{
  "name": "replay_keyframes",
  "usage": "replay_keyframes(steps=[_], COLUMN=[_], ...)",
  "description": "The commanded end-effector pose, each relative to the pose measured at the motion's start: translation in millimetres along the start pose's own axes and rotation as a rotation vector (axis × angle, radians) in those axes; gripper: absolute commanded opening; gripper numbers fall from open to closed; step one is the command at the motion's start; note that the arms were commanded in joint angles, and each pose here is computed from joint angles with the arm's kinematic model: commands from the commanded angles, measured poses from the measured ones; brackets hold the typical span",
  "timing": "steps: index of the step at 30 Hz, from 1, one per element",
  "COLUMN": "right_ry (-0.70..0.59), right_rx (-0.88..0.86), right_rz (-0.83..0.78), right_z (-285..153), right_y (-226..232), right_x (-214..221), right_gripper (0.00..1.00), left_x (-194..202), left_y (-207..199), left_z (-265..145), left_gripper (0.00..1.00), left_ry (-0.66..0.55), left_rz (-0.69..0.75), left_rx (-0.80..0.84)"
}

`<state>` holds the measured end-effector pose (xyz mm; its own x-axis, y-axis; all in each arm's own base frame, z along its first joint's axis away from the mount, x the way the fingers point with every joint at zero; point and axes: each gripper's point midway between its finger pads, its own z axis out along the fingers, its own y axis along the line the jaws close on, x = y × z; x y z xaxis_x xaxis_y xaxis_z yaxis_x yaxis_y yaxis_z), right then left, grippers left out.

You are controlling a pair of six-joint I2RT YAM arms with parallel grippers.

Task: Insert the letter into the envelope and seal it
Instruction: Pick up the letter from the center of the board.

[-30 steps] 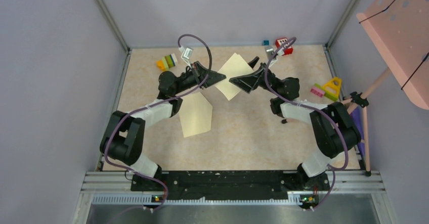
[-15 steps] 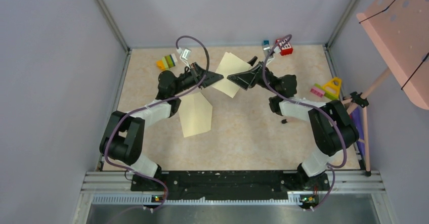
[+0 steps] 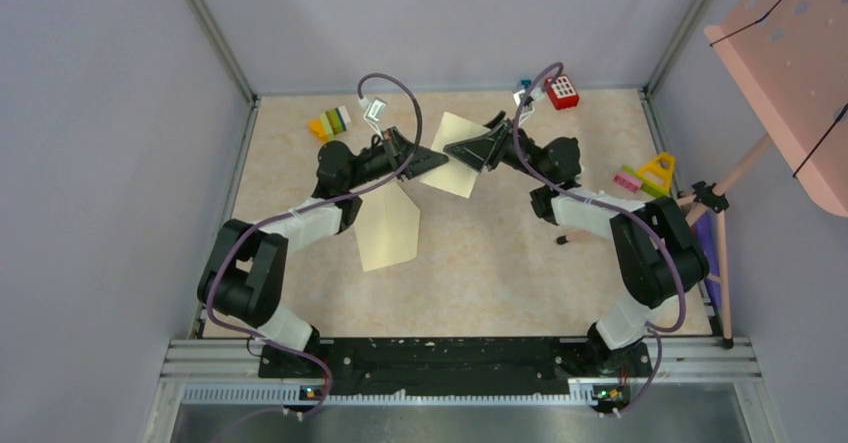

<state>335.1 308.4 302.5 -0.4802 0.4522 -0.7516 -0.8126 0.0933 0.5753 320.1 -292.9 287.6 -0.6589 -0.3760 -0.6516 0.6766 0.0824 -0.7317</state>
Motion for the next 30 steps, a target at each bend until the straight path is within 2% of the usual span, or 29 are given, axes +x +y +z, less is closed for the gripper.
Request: replay_keyframes(steps=[1,9,15,23,30], right_ry=[-0.013,0.014,0.074,0.086,0.106], right_rx=[-0.052,-0.084,-0.084,-0.151,-0.149], right_rz=[-0.068,-0.074,-0.117,-0.149,-0.178], right_z=[11,11,7,-21,-35], right_y=[18,25,25,42,45], right_x=[-18,-16,-9,-30,-24], right_gripper=[0.67,0.62,0.61,0.73,0.75], left_x=[-5,-2,-1,0,1], left_y=[-22,-20,-20,-41,-55], left_z=[4,7,6,3,2], left_gripper=[0.14,0.16,0.00,0.00,0.00], left_ry=[0.008,0.023,0.031,0.056,0.072], left_rz=[0.067,0.062,0.071,0.131,0.158], left_rx=[0.066,0.059,0.051,0.139,0.198])
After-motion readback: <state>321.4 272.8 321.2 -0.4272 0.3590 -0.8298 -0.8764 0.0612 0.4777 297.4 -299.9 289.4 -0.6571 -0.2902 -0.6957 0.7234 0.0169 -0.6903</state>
